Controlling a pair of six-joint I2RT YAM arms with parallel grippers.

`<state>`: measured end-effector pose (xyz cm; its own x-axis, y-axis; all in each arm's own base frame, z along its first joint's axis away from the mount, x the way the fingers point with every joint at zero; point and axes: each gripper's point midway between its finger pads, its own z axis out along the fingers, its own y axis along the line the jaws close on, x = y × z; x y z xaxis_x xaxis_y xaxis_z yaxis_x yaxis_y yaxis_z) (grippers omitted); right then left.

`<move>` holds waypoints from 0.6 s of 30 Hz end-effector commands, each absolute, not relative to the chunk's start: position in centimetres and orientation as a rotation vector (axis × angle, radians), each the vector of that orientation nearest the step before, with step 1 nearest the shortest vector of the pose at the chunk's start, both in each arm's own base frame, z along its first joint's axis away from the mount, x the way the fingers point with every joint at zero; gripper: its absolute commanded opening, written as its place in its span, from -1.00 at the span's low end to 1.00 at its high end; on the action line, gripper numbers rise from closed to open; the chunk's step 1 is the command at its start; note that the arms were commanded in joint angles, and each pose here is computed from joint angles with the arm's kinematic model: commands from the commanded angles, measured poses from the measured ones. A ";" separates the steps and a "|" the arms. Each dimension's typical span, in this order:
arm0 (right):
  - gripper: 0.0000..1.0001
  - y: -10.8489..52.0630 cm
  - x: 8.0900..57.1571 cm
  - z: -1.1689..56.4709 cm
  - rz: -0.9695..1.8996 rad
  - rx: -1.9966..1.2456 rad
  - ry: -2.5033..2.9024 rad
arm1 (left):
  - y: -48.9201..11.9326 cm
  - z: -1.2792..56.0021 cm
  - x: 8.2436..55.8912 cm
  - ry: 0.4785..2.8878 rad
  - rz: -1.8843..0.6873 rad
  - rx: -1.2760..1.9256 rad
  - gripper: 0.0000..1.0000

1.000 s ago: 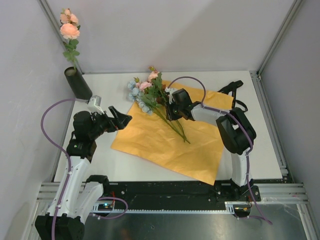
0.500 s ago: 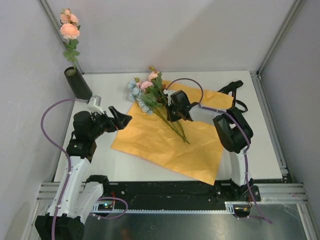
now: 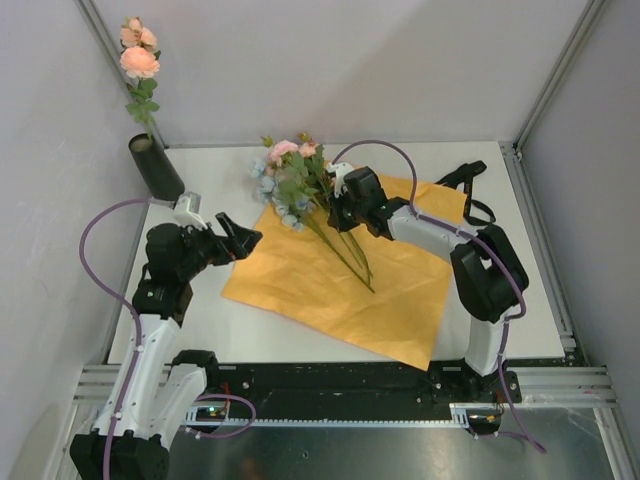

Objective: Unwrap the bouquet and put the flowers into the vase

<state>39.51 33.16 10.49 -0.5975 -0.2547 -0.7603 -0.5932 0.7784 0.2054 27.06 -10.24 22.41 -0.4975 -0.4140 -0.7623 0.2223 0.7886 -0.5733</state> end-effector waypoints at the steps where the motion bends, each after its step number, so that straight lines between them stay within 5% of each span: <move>1: -1.00 34.5 39.7 16.1 0.665 -0.587 2.079 | -9.0 24.7 27.1 1.887 -0.688 -0.168 0.99; 11: -1.00 35.9 35.6 21.8 0.932 -0.552 1.926 | -10.7 24.9 27.1 1.943 -0.788 -0.115 0.99; 18: -1.00 36.9 30.5 25.5 1.243 -0.518 1.766 | -13.6 27.1 26.9 1.910 -0.944 -0.039 0.80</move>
